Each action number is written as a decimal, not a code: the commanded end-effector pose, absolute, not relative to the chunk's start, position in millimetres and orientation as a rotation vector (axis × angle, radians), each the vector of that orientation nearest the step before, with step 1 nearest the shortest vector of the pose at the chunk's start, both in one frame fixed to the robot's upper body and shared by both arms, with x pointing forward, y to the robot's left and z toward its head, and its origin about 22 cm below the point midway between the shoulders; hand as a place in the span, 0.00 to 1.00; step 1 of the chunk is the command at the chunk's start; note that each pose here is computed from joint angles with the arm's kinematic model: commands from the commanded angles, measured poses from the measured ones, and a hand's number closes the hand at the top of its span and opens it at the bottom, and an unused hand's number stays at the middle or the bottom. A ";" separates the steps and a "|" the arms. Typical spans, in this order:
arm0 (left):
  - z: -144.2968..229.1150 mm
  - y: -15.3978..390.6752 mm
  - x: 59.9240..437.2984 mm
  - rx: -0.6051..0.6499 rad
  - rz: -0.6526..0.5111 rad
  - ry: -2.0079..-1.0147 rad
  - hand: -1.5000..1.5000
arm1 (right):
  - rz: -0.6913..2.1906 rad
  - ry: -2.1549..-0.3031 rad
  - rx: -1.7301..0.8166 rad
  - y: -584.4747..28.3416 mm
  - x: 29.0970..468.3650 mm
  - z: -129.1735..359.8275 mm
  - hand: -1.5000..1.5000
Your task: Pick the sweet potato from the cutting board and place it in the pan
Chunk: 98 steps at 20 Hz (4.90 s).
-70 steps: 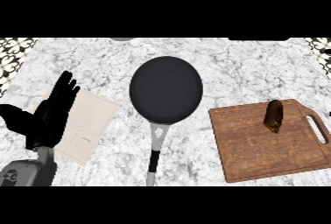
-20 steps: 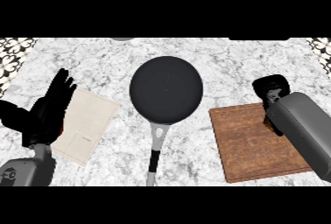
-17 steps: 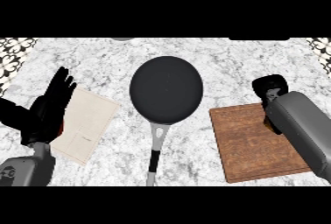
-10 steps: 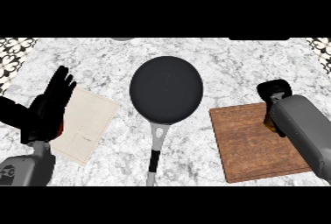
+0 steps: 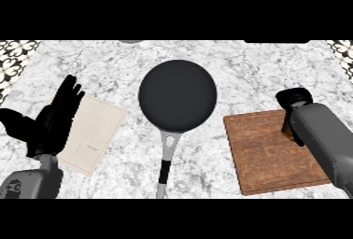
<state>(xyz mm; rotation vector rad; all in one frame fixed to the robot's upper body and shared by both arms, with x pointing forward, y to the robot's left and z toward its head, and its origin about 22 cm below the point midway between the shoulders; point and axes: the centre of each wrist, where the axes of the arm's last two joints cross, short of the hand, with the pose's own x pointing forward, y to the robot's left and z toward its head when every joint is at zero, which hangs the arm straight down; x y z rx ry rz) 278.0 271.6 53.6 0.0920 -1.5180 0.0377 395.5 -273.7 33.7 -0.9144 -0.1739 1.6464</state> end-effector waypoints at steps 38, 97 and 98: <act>64.7 221.5 304.5 -0.059 -0.118 -1.522 0.50 | 0.920 -1.254 -1.509 26.7 376.1 208.1 1.00; 58.0 270.4 285.7 0.083 0.017 -1.502 0.50 | 0.051 -1.452 -0.981 -65.5 386.1 38.1 0.00; 69.0 273.2 281.4 0.108 0.046 -1.520 0.50 | 0.025 -1.449 -0.954 -74.6 376.2 26.9 0.00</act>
